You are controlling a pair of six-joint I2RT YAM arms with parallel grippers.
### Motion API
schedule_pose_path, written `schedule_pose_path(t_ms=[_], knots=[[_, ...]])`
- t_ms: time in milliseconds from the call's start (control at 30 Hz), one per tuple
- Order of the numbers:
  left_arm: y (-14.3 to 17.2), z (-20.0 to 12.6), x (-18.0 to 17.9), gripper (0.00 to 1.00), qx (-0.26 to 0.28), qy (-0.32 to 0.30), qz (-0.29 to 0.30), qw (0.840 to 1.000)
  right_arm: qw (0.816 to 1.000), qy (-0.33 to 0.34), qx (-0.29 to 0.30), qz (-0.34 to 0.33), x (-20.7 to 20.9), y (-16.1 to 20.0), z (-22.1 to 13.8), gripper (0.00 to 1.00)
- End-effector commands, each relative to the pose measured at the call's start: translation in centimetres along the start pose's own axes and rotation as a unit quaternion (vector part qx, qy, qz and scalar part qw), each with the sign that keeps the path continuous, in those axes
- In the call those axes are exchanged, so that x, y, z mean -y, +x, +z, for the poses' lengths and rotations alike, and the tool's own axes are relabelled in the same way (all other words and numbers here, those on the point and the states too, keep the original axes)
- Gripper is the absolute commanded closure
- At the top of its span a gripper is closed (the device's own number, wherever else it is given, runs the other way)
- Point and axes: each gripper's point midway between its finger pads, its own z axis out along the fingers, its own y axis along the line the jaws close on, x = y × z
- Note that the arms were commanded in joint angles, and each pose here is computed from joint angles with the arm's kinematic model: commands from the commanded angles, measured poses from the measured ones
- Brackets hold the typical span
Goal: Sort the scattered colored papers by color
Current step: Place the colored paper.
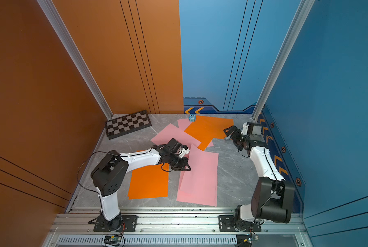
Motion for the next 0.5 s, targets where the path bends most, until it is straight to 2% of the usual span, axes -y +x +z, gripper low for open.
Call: schedule_pose_path(t_ms=[0, 267, 467], knots=[[0.7, -0.2, -0.8, 1.0, 0.012, -0.025, -0.016, 1.0, 1.0, 0.001, -0.012, -0.008, 0.0, 0.9, -0.1, 0.0], [0.4, -1.4, -2.5, 1.0, 0.064, -0.067, -0.04, 0.995, 1.0, 0.001, -0.019, -0.011, -0.1, 1.3, 0.2, 0.0], [-0.2, -1.0, -2.0, 1.0, 0.085, -0.042, -0.047, 0.994, 1.0, 0.004, -0.02, -0.012, 0.0, 1.4, 0.3, 0.0]])
